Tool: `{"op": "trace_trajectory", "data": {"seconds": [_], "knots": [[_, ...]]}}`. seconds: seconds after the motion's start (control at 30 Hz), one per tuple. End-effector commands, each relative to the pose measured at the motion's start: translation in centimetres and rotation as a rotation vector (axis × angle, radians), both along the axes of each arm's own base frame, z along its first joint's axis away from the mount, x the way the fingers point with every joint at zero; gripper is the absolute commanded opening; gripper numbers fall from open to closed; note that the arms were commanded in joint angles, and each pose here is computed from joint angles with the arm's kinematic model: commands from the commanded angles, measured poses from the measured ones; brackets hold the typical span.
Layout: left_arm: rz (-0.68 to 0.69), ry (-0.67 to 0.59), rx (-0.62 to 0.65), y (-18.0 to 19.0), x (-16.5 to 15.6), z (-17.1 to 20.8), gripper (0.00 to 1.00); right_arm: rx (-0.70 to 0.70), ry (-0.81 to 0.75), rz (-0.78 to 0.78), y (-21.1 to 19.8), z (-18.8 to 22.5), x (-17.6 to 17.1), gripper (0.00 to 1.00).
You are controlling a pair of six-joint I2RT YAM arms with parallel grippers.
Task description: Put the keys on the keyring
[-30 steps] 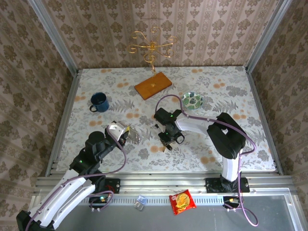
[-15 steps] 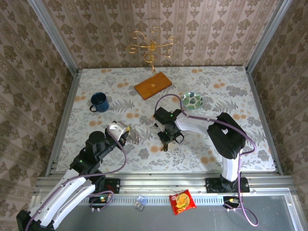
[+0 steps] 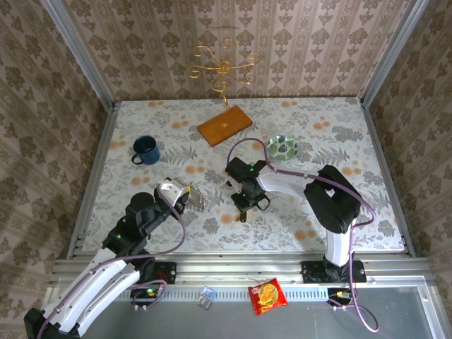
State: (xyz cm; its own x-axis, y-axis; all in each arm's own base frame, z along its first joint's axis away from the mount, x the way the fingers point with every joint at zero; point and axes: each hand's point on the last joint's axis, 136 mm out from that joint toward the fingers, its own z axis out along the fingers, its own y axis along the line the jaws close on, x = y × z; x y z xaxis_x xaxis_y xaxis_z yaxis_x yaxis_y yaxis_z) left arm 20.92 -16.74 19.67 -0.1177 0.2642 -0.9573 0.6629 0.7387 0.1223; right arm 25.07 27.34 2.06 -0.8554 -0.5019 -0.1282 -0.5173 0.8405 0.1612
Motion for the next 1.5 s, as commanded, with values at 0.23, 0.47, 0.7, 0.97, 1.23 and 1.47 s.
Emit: {"op": "trace_trajectory", "data": {"seconds": [0.23,0.47,0.7,0.97,1.23,1.47], "knots": [[-0.016,-0.048,-0.03,-0.3,0.1,2.1,0.0,0.01,-0.003,0.004,0.2,1.2,0.3,0.15],[-0.016,-0.046,-0.03,-0.3,0.1,2.1,0.0,-0.002,0.01,0.004,0.0,0.8,0.0,0.14],[-0.015,-0.048,-0.031,-0.3,0.1,2.1,0.0,-0.023,0.022,0.007,-0.4,0.7,0.0,0.14],[-0.016,-0.049,-0.033,-0.3,0.1,2.2,0.0,-0.016,0.029,0.009,-0.2,0.6,-0.1,0.15],[-0.017,-0.044,-0.029,-0.3,0.1,2.0,0.0,-0.005,0.038,0.008,0.1,0.3,-0.1,0.15],[-0.017,-0.046,-0.03,-0.3,0.1,2.1,0.0,-0.002,0.04,0.005,0.1,0.2,-0.1,0.1]]}}
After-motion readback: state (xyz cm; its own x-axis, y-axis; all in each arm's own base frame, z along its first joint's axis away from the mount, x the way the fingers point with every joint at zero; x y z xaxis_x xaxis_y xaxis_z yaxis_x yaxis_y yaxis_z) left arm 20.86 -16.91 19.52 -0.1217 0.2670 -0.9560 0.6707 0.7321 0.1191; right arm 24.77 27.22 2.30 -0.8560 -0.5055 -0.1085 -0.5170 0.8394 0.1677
